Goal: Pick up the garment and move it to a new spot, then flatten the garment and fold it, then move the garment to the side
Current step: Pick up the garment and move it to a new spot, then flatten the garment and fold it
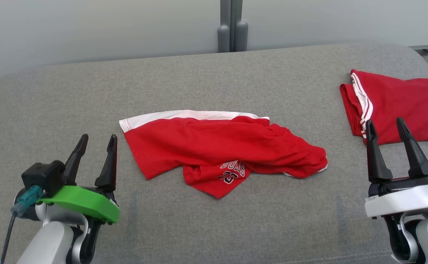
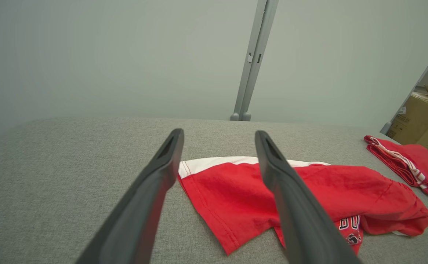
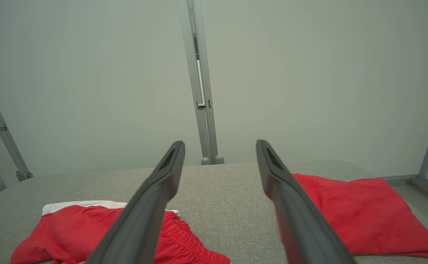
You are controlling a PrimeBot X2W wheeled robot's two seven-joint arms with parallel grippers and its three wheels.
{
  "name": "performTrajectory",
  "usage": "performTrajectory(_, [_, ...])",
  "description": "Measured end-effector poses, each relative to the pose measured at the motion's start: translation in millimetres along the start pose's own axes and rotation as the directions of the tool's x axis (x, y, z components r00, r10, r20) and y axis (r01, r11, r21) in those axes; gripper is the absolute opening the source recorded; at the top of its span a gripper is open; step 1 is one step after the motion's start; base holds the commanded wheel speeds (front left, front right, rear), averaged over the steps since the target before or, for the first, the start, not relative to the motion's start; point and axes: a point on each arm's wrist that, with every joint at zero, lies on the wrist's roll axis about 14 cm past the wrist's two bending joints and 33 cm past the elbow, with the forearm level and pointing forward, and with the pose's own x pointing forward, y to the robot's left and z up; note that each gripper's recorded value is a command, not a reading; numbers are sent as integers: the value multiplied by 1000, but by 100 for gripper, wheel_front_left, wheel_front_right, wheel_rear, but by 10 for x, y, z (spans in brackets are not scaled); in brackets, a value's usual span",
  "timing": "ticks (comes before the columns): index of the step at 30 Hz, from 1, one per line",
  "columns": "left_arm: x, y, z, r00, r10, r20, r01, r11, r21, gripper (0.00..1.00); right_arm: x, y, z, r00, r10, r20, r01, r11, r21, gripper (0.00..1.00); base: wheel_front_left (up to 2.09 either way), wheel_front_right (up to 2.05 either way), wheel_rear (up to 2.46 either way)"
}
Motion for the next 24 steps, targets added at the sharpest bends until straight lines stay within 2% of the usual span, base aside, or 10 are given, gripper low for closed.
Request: performTrajectory(24, [-99,130,79,999,40,28,-40,999,-4,100,46,85,-60,999,31,-27,-31,999,10,100,0,0,0])
